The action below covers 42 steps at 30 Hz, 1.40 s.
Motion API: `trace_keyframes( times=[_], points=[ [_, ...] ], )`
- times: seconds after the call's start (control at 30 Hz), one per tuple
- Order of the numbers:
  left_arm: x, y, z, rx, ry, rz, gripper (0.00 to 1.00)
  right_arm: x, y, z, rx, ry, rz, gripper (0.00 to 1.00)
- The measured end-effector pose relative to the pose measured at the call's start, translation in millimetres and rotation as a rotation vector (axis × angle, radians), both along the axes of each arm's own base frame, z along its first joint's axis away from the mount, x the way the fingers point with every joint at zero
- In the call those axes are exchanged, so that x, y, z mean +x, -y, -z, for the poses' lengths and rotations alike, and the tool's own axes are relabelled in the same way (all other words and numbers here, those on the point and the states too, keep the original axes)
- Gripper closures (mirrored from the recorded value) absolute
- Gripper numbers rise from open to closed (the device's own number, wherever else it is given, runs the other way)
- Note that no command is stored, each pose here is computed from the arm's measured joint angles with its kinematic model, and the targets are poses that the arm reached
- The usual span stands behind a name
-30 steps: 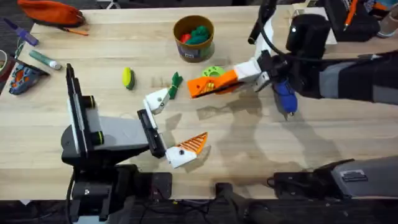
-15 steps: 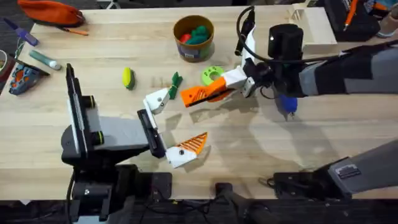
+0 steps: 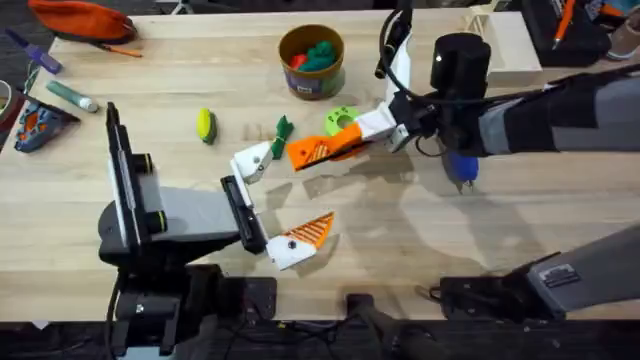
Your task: Pick up the gripper from the table and insert it into the empty holder that is missing its gripper. Then pick up a screw, insert it into the mounting hole, and use the screwdriver to tighten it. Finally, clean up the table by picking up the vegetable and placing it into the bucket.
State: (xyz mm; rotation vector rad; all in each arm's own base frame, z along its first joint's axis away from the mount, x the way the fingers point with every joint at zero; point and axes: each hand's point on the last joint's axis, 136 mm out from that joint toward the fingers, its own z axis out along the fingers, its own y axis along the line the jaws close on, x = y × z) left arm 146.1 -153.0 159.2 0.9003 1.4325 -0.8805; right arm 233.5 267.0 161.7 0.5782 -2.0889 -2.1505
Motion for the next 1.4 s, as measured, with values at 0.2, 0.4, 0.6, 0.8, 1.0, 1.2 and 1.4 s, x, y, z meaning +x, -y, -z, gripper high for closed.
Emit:
trace_keyframes(
  times=[0.2,0.4,0.6,0.8,1.0,1.2,1.4],
  points=[
    [0.0,0.0,0.0,0.0,0.0,0.0,0.014,-6.1,-5.3,-0.1,0.0,0.0,-0.023,0.992],
    [0.0,0.0,0.0,0.0,0.0,0.0,0.015,-8.8,-10.7,-3.4,0.0,0.0,-0.042,0.992],
    [0.0,0.0,0.0,0.0,0.0,0.0,0.015,-10.7,-16.5,-8.0,0.007,0.018,-0.061,0.992],
    [0.0,0.0,0.0,0.0,0.0,0.0,0.015,-11.3,-16.9,-8.0,0.007,0.017,-0.063,0.992],
    [0.0,0.0,0.0,0.0,0.0,0.0,0.015,-13.7,-18.9,-8.0,0.007,0.017,-0.072,0.992],
    [0.0,0.0,0.0,0.0,0.0,0.0,0.015,-13.8,-18.9,-8.0,0.007,0.017,-0.072,0.992],
    [0.0,0.0,0.0,0.0,0.0,0.0,0.014,-10.8,-21.4,0.3,-0.005,-0.014,-0.075,0.992]
  ],
)
